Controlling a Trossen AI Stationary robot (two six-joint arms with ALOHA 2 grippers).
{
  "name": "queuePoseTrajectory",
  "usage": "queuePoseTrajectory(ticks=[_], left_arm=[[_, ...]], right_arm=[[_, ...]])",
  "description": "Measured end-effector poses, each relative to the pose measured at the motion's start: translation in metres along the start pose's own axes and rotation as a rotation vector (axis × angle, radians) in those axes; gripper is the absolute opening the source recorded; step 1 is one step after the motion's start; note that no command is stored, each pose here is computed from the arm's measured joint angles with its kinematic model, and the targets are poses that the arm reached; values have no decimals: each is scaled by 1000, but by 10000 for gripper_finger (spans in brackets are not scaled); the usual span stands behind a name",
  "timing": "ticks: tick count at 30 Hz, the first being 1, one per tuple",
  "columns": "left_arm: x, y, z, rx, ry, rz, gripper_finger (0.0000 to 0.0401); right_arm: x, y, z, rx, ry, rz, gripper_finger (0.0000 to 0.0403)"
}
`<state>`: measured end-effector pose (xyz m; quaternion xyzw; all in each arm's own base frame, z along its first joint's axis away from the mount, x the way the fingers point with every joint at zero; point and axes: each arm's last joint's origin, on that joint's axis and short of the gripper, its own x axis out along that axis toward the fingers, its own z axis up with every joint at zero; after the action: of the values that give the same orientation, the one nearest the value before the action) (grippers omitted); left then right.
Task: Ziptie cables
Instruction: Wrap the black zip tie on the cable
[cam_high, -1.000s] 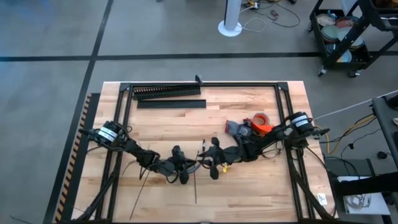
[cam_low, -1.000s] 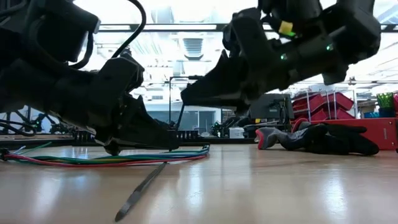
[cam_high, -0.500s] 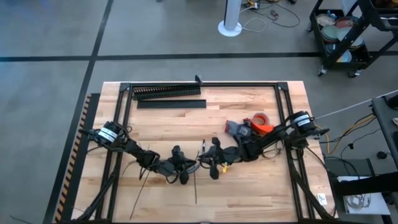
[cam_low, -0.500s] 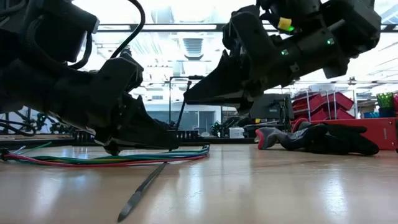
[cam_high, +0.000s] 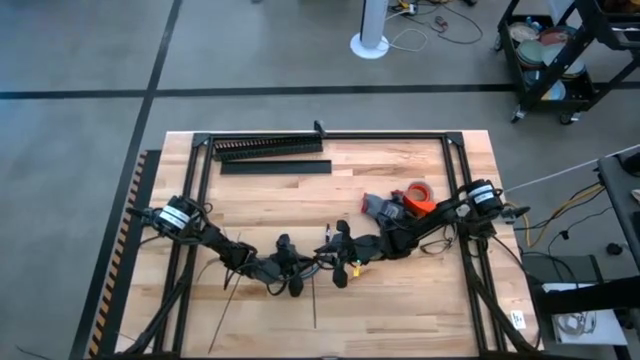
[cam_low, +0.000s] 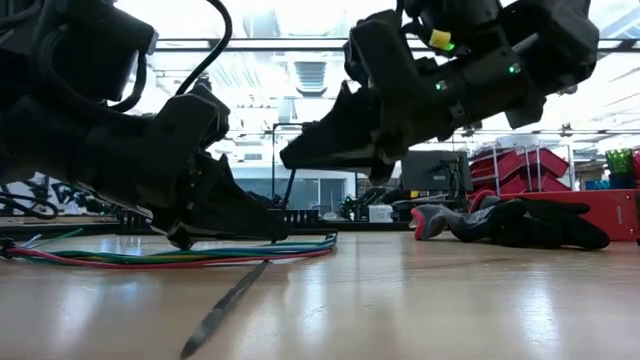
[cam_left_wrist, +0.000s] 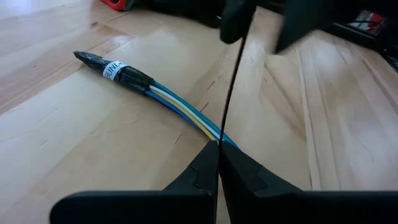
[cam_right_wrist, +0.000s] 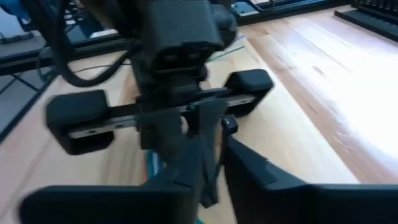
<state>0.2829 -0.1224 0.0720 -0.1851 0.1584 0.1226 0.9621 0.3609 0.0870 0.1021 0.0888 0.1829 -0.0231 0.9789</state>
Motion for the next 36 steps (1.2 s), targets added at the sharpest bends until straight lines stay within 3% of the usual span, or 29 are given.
queuePoseTrajectory(ticks=[3,7,13,21,28,36], left_arm=[[0,0,0,1,1,-1,0],[-1,0,0,13,1,-1,0],[-2,0,2,27,1,-8,2],[-10,7,7,55,-10,6,35],[-12,9,9,49,-36,-2,52],[-17,10,14,78,-113,-39,46]], right_arm=[[0,-1,-1,-8,4,-8,8],[1,-1,0,-17,17,0,3],[13,0,7,-72,59,25,0],[23,2,12,-178,160,39,0],[26,-4,16,-187,155,69,0],[28,-13,18,-181,167,111,0]])
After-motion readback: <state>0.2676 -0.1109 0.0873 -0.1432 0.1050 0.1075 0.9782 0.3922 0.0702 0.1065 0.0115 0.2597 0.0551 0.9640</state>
